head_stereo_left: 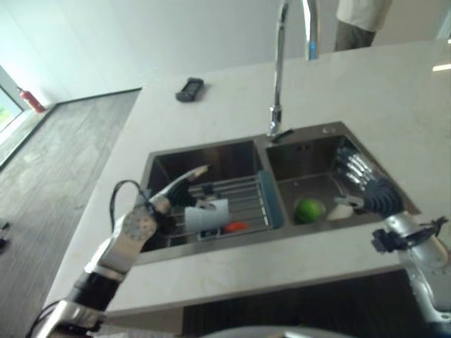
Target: Place the dishes in the dishwasher.
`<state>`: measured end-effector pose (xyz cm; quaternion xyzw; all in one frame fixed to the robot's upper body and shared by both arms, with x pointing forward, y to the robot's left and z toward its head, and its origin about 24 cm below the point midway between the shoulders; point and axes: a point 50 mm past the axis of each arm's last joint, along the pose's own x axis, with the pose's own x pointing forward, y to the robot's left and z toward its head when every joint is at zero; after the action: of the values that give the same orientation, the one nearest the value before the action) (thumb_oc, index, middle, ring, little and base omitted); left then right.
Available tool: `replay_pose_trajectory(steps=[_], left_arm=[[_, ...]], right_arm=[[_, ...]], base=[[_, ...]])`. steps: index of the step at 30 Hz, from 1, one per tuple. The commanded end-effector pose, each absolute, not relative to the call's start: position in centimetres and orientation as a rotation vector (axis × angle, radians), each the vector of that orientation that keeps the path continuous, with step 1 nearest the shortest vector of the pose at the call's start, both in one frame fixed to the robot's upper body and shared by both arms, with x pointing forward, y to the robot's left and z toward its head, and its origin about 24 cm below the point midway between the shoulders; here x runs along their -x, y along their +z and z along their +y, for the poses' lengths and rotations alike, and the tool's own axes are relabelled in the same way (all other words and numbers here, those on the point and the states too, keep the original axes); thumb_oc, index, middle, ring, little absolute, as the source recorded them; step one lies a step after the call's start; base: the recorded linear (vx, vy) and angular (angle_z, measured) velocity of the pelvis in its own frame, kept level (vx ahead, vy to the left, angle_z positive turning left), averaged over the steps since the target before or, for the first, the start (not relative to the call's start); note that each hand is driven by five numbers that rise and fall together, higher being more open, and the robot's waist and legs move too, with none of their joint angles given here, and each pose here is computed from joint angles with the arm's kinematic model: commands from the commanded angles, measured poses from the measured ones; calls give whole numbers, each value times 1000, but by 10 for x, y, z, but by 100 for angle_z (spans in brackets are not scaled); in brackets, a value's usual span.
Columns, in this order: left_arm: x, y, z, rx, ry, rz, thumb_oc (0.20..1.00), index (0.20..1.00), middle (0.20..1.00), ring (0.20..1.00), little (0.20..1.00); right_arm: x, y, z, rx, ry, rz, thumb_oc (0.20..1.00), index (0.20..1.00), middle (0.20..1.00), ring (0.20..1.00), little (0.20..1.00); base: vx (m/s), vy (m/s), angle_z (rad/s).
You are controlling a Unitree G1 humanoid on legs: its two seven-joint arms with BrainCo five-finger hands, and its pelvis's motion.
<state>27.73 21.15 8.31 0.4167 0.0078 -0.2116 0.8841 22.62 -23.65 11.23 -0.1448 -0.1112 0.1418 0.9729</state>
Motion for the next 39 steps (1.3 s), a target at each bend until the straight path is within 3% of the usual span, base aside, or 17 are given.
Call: replay_pose_trajectory(steps=[1, 39], left_arm=[[-295, 115, 223, -997, -378, -53, 1000, 1000, 1000, 1000, 1000], [-292, 68, 230, -1257, -470, 198, 1000, 1000, 1000, 1000, 1000]], right_arm=[[-237, 145, -231, 320, 306, -397, 1000, 1000, 1000, 1000, 1000], [-235, 145, -230, 326, 333, -397, 1000, 1000, 1000, 1000, 1000]], base=[[15, 29, -6], [1, 2, -1]])
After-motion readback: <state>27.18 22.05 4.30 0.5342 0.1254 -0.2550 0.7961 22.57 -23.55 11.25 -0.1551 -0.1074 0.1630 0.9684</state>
